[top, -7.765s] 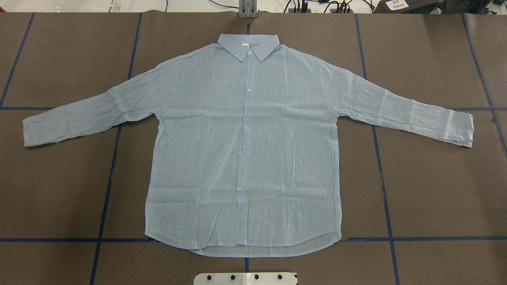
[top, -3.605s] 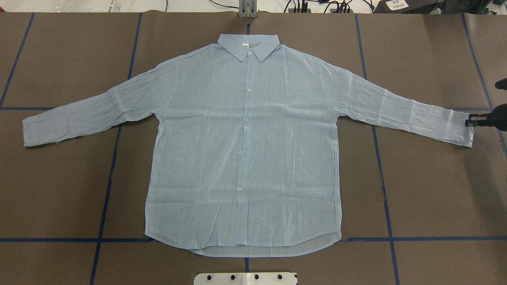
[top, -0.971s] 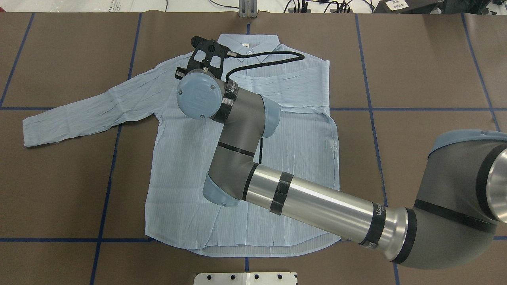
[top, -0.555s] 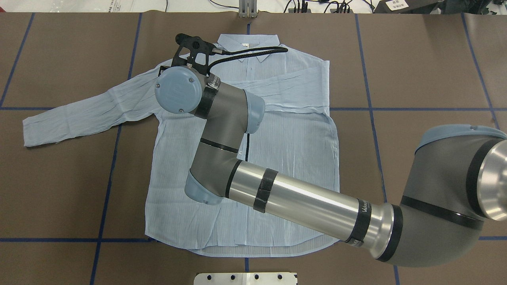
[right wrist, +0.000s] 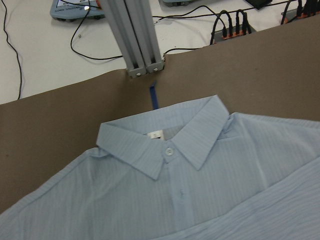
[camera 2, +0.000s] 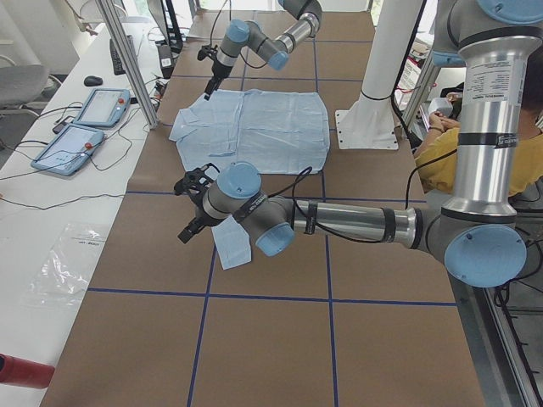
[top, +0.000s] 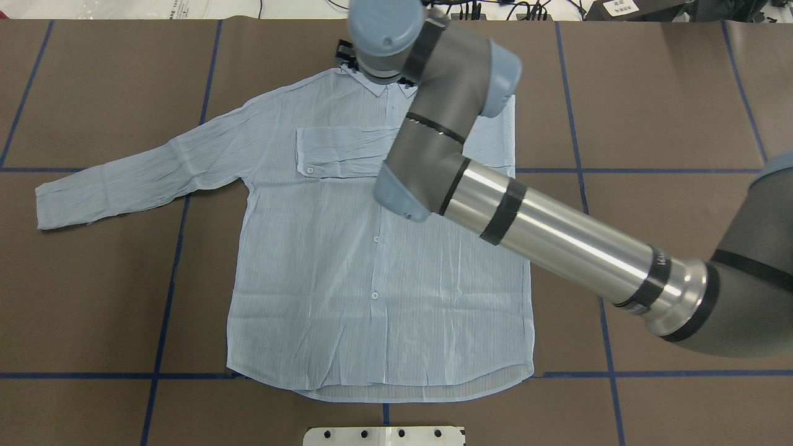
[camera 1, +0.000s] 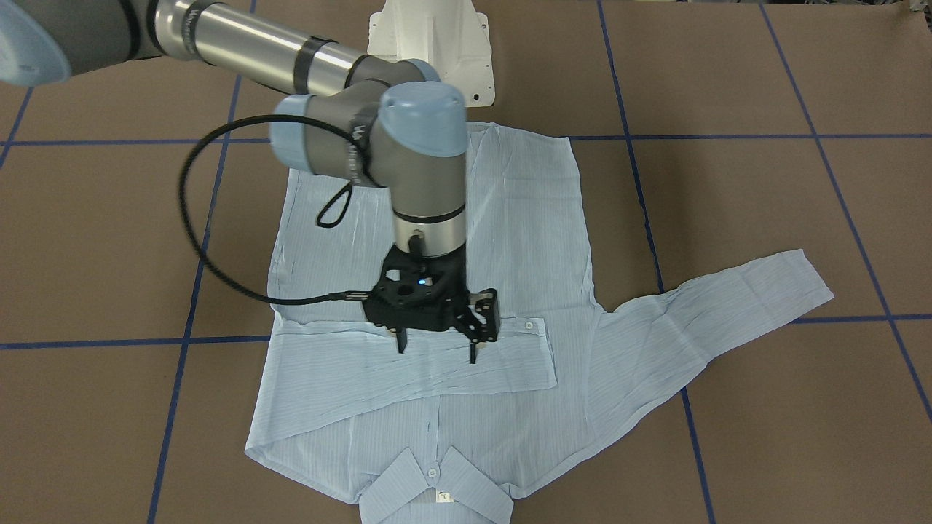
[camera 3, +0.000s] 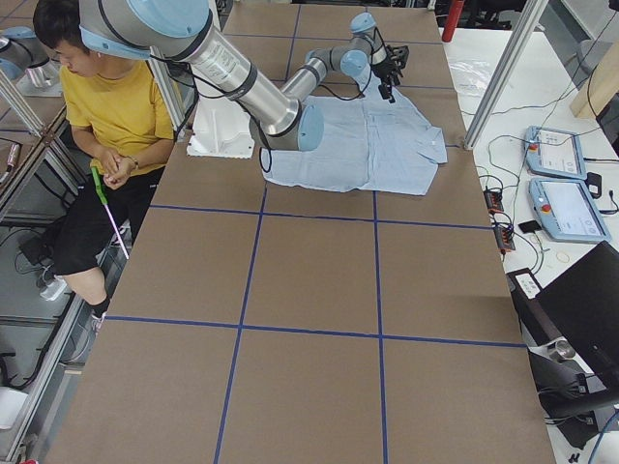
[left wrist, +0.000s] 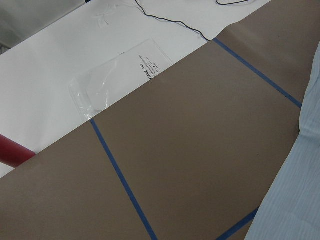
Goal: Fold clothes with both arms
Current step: 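Fold the held sleeve across the shirt chest with the right gripper, release, then withdraw the right arm while the left gripper reaches the other sleeve cuff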
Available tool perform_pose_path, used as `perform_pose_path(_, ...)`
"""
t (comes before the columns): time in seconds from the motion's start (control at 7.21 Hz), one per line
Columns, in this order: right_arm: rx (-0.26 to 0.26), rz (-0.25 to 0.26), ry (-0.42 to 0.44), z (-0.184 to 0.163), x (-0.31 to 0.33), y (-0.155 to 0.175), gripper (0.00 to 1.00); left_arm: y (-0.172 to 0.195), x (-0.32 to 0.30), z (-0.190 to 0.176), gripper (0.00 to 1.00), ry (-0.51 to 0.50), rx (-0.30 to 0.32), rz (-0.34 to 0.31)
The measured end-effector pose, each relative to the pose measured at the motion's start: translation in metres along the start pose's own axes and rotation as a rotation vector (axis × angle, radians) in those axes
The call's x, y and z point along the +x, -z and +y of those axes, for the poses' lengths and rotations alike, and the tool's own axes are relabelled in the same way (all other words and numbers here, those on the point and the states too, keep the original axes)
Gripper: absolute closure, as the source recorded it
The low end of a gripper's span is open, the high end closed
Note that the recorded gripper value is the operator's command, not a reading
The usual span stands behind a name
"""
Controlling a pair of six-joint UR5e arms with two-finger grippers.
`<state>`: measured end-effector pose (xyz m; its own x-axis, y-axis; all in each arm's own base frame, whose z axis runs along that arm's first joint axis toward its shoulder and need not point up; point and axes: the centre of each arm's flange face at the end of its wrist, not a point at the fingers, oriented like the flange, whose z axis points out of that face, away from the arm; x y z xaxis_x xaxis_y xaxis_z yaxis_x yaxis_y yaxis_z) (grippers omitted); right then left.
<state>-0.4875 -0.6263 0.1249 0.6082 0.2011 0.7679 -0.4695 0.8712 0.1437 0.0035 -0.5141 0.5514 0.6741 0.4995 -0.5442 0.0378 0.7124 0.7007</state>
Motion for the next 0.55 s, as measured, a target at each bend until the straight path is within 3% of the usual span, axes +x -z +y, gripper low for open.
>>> perform_pose_path(0.28, -0.088, 0.006, 0.115, -0.071, 0.150, 0.051, 0.00, -0.038, 0.023, 0.056, 0.00, 0.129, 0.051, 0.055)
perform_pose_path(0.42, -0.123, 0.004, 0.181, -0.097, 0.229, 0.069, 0.00, -0.050, 0.034, 0.077, 0.01, 0.177, 0.048, 0.066)
perform_pose_path(0.55, -0.152, 0.005, 0.238, -0.114, 0.300, 0.080, 0.00, -0.058, 0.043, 0.092, 0.11, 0.208, 0.033, 0.072)
